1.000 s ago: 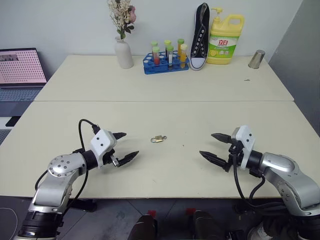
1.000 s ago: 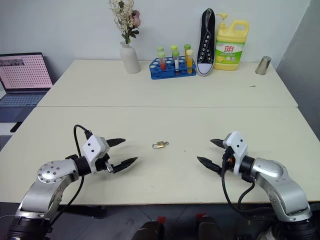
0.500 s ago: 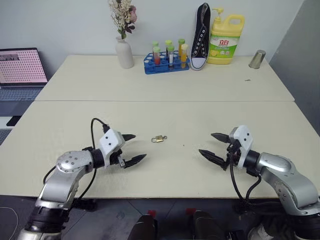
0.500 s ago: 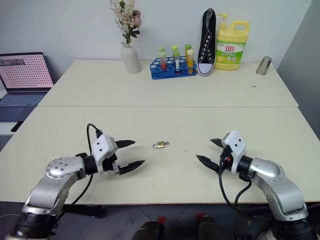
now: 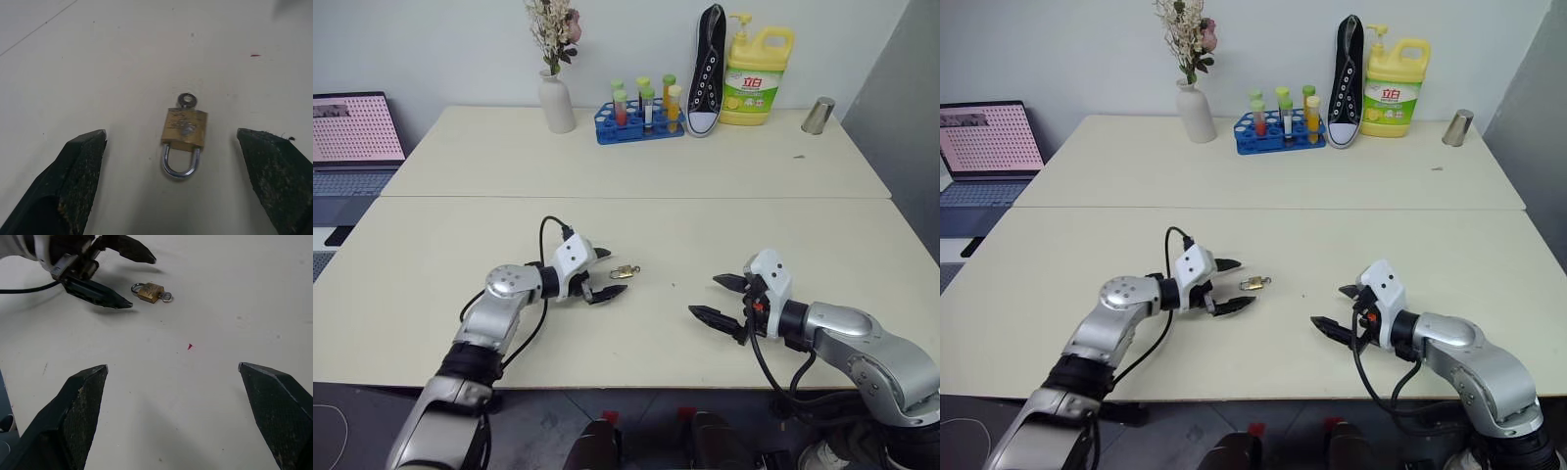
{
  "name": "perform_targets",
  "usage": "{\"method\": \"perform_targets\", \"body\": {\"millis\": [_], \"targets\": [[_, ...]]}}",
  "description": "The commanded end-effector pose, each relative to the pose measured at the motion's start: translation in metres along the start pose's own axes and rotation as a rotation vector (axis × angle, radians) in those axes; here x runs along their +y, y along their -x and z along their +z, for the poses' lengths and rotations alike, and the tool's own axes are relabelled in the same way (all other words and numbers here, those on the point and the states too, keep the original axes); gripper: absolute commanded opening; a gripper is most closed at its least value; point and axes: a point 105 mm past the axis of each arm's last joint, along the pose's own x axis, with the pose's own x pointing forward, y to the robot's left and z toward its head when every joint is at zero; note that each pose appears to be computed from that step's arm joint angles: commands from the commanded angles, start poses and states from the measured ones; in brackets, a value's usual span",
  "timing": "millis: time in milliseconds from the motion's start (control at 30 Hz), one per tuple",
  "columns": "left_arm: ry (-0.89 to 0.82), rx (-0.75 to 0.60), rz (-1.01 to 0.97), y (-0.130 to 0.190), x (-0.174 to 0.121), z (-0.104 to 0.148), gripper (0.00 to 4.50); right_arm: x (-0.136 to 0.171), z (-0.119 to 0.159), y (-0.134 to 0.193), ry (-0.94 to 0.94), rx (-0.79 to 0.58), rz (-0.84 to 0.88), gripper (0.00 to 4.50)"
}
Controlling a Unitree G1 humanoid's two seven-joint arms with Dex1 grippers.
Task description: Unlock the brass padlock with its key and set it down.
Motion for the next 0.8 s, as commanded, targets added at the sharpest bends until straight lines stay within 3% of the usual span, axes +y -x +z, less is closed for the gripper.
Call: {"method": "perform_targets", "body": {"millis": [33, 233, 333, 567, 667, 800], "targets": [[-0.008, 0.019, -0.024, -0.013, 0.004, -0.001, 4.5, 0.006, 0.011, 0.001, 0.013, -0.031, -0.002, 4.48], [-0.029, 0.079, -0.138, -0.021, -0.004, -0.007, 4.5, 0.006, 0.013, 0.005, -0.001, -0.039, -0.031, 4.48], [-0.032, 0.128, -0.183, -0.018, -0.007, -0.013, 3.89, 0.007, 0.013, 0.006, -0.007, -0.043, -0.036, 4.5], [-0.037, 0.266, -0.221, -0.007, -0.011, -0.031, 1.7, 0.005, 0.016, 0.006, -0.013, -0.058, -0.043, 4.5], [-0.044, 0.3, -0.227, -0.003, -0.014, -0.036, 0.98, 0.004, 0.019, 0.006, -0.003, -0.064, -0.041, 4.5], [-0.088, 0.252, -0.228, -0.001, -0.022, -0.03, 0.98, 0.005, 0.021, 0.005, 0.019, -0.072, -0.026, 4.5]]}}
